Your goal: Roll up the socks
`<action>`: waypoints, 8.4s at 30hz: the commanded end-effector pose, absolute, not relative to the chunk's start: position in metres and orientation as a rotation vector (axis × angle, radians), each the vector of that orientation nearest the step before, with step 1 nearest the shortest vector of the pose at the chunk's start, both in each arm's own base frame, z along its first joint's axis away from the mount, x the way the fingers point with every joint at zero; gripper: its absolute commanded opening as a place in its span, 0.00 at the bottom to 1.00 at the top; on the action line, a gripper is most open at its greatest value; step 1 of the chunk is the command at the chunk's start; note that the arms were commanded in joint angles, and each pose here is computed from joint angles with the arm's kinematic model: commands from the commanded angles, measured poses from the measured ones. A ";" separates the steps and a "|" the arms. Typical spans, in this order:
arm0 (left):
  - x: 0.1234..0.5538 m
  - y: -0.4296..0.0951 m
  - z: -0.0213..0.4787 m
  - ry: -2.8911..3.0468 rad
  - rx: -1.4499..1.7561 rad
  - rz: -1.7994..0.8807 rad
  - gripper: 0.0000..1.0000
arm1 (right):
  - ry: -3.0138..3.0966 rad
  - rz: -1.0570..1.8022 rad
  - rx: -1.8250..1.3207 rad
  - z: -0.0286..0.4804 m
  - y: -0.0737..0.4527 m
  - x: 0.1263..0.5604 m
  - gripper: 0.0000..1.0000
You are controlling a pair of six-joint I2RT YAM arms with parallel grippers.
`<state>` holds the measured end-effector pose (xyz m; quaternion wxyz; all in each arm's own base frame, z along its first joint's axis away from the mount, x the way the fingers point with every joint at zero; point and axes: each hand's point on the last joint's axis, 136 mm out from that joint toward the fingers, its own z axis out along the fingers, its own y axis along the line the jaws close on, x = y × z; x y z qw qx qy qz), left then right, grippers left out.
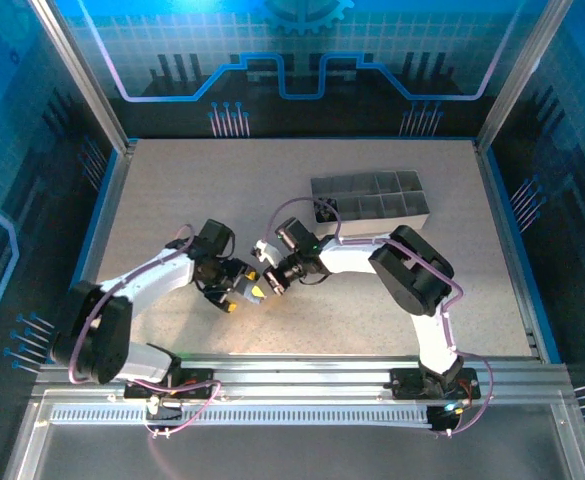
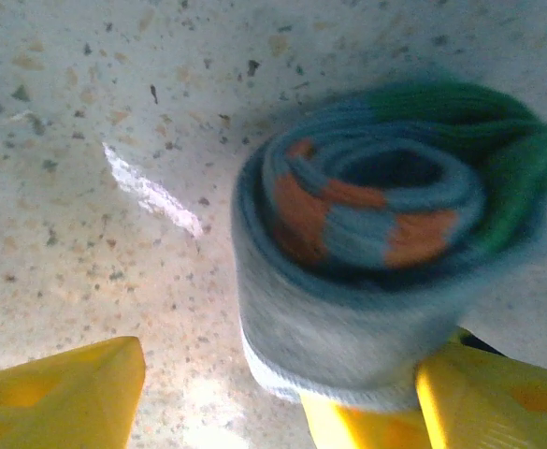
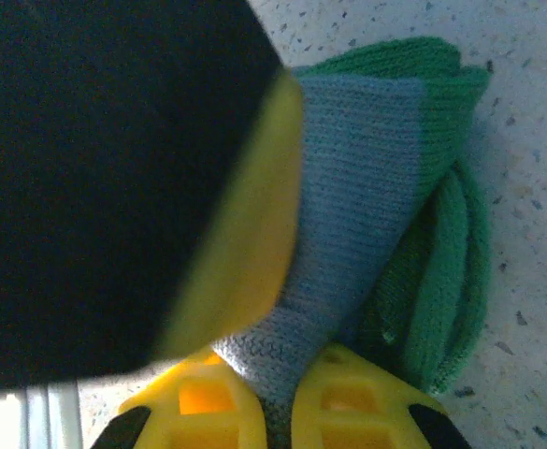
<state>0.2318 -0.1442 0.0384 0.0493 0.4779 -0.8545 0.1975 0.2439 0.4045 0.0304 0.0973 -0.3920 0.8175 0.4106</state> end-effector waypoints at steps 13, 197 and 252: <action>0.208 -0.115 -0.003 -2.598 1.420 0.182 0.26 | 2.514 0.985 -0.994 0.027 0.349 0.240 0.64; 0.269 -0.160 0.238 -3.235 0.940 1.425 0.83 | 2.664 1.037 1.279 0.180 0.152 0.431 0.52; 0.246 -0.122 0.341 -3.770 0.511 1.651 0.93 | 2.384 1.071 0.522 0.154 0.174 0.461 0.51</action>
